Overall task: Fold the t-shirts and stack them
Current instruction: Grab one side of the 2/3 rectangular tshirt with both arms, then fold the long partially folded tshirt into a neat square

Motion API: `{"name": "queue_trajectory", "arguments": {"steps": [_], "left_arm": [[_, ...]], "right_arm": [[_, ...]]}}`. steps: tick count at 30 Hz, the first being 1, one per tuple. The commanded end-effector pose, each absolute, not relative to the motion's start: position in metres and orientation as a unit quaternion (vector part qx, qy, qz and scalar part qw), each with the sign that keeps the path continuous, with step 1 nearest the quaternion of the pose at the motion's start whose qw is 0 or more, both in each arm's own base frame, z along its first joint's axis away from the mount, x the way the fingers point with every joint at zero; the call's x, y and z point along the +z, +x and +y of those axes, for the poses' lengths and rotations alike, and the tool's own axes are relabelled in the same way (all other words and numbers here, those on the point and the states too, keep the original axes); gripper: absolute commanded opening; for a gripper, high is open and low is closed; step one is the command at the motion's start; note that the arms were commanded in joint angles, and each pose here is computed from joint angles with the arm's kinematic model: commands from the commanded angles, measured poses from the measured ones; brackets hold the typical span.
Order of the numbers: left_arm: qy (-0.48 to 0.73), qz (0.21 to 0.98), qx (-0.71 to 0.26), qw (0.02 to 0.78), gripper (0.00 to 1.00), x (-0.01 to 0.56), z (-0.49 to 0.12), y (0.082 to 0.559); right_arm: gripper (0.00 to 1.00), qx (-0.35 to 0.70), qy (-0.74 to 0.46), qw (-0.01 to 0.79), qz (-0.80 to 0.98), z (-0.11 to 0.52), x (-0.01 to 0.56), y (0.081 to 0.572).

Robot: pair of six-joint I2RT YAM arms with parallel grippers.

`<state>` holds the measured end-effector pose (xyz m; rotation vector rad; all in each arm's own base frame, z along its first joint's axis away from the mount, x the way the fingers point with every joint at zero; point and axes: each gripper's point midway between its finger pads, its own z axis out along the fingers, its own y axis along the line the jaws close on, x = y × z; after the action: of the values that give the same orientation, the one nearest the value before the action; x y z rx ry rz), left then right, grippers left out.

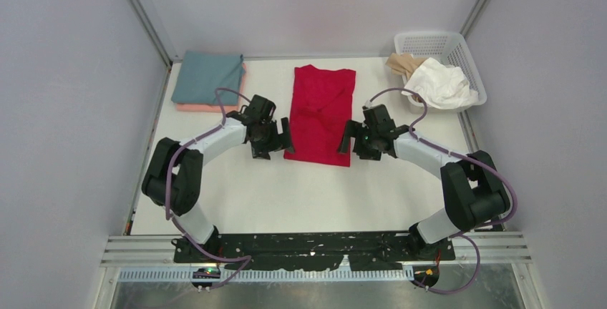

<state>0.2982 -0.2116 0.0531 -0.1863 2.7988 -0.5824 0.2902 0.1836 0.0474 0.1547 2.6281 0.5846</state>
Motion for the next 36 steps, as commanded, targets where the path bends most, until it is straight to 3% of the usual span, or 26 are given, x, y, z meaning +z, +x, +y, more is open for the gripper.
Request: {"name": "queue_trajectory", "arguments": {"steps": [1,11,14,17,18,20,24,29,36], "left_arm": [[-0.073,0.955,-0.245,0.151,0.78,0.055,-0.228,0.311],[-0.089,0.960,-0.222,0.143,0.49,0.022,-0.227,0.327],[-0.088,0.960,-0.230,0.130,0.28,0.017,-0.232,0.327],[-0.085,0.961,-0.237,0.115,0.00,0.011,-0.234,0.321],[-0.084,0.960,-0.241,0.111,0.00,0.011,-0.235,0.319],[-0.081,0.959,-0.247,0.109,0.00,0.015,-0.235,0.314],[-0.079,0.957,-0.246,0.129,0.00,0.028,-0.222,0.293],[-0.059,0.949,-0.271,0.148,0.00,0.049,-0.211,0.242],[-0.017,0.948,-0.302,0.103,0.00,0.081,-0.199,0.146]], "right_arm": [[0.81,0.254,0.055,0.221,0.940,0.203,0.050,0.281],[0.63,0.248,0.072,0.223,0.940,0.205,0.029,0.286],[0.52,0.248,0.075,0.220,0.940,0.206,0.027,0.286],[0.39,0.248,0.075,0.219,0.941,0.206,0.025,0.284],[0.29,0.247,0.076,0.219,0.941,0.205,0.025,0.284],[0.21,0.246,0.072,0.211,0.943,0.206,0.024,0.280],[0.10,0.252,0.057,0.200,0.945,0.204,0.032,0.260],[0.09,0.304,0.023,0.153,0.940,0.211,0.053,0.209],[0.09,0.390,-0.053,0.072,0.917,0.219,0.107,0.123]]}}
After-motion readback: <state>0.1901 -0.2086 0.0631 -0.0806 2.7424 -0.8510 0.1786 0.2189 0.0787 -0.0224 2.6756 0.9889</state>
